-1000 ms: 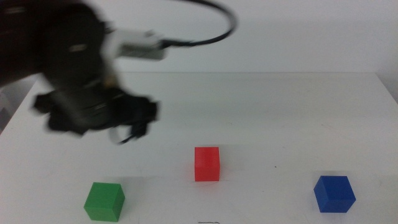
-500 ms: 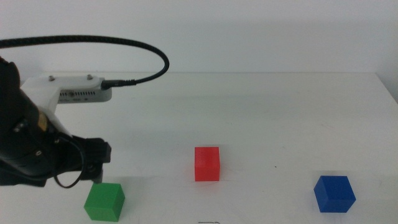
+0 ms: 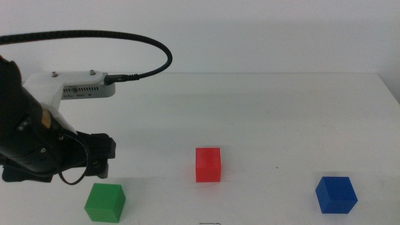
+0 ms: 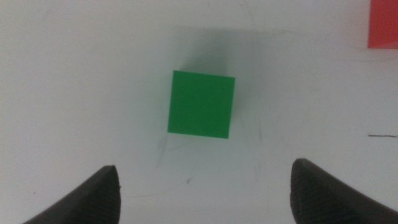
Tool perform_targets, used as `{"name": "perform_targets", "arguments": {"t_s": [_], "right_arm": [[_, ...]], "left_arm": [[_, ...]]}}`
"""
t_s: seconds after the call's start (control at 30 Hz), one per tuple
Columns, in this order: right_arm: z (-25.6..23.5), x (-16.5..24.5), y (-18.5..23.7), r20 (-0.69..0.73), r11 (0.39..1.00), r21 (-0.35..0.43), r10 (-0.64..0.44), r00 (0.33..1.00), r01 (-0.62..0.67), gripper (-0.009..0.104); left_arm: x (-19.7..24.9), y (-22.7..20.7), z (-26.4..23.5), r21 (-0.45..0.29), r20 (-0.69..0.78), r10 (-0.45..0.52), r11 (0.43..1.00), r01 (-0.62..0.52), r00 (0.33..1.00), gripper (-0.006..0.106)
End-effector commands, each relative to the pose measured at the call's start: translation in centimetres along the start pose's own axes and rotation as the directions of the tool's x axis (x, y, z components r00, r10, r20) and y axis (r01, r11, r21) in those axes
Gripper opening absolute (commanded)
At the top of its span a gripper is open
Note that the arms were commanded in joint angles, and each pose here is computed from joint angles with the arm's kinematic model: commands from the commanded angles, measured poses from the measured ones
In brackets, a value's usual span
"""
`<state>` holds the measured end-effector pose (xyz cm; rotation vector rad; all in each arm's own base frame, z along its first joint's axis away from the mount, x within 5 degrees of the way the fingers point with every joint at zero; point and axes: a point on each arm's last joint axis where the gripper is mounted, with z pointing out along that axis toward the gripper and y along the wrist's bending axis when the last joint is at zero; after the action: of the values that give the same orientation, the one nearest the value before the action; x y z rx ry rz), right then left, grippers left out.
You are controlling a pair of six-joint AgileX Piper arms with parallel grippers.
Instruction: Stack red cubes first, then green, then blue cubes in a specific spot.
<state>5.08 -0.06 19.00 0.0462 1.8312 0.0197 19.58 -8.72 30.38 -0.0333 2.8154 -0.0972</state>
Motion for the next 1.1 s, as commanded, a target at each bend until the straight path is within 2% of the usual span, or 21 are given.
{"name": "perform_targets", "arguments": {"t_s": [0.0,0.33,0.57,1.07], "right_arm": [[-0.6,-1.5,0.0,0.122,1.000,0.003,-0.017,0.992,0.016,0.080],[-0.6,-1.5,0.0,0.122,1.000,0.003,-0.017,0.992,0.016,0.080],[-0.6,-1.5,0.0,0.122,1.000,0.003,-0.017,0.992,0.016,0.080],[-0.6,-1.5,0.0,0.122,1.000,0.003,-0.017,0.992,0.016,0.080]], "left_arm": [[-0.6,-0.1,-0.6,0.010,0.052,0.009,1.000,-0.010,0.999,0.094],[-2.4,-1.5,3.7,0.009,-0.018,0.056,0.998,-0.056,0.998,0.094],[-3.6,-0.5,6.2,0.089,-0.101,0.058,0.995,-0.049,0.993,0.093],[-4.1,-0.4,11.1,0.039,-0.238,0.067,0.997,-0.059,0.969,0.093]]}}
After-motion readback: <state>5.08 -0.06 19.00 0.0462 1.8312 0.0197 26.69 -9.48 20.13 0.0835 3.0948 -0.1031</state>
